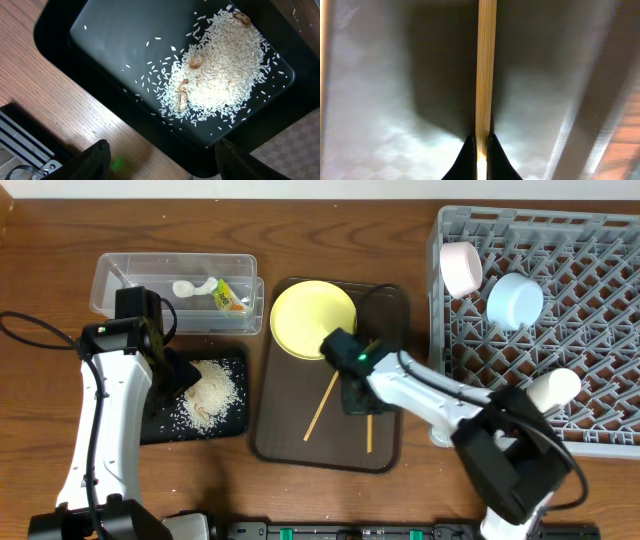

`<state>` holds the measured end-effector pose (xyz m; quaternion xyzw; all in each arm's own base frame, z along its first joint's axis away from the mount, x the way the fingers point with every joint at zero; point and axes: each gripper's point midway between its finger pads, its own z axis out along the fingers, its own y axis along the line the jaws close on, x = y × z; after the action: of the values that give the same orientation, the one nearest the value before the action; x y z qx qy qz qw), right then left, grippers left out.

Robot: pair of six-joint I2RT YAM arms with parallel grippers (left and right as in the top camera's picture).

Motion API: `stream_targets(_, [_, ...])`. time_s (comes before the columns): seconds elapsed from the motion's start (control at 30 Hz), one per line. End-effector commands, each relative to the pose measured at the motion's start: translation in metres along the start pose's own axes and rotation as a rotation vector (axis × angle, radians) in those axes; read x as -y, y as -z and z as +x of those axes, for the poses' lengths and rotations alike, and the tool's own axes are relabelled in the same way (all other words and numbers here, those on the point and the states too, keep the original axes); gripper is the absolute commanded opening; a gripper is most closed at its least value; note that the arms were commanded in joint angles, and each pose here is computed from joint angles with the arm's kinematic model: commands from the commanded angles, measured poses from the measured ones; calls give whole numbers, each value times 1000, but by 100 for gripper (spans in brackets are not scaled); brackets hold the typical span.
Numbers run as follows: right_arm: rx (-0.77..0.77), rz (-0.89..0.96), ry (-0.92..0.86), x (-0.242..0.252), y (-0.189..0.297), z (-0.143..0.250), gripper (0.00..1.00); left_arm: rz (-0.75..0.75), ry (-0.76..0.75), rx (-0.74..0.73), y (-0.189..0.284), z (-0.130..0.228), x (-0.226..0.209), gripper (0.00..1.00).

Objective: Sort waste into correct bins and load items into the dishwasher rack
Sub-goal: 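Carry the chopstick to the dish rack and drop it in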

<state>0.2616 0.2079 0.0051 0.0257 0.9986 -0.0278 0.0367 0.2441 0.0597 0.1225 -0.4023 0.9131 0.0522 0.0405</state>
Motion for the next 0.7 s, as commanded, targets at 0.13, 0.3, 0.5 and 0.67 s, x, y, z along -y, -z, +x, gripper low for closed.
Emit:
stream_targets(0.13, [238,-121,20,39,89,-50,1,-2,13,5,2,-1,-2,70])
stream_targets(0.3, [320,-125,30,82,130,-56,1,-2,13,5,2,-1,-2,70])
stream_targets(0.5, [251,-49,11,131,125,-51,1,-2,13,6,2,-1,-2,70])
stream_targets(0.67, [186,-12,-22,150,109,-52,1,-2,13,5,2,-1,-2,70])
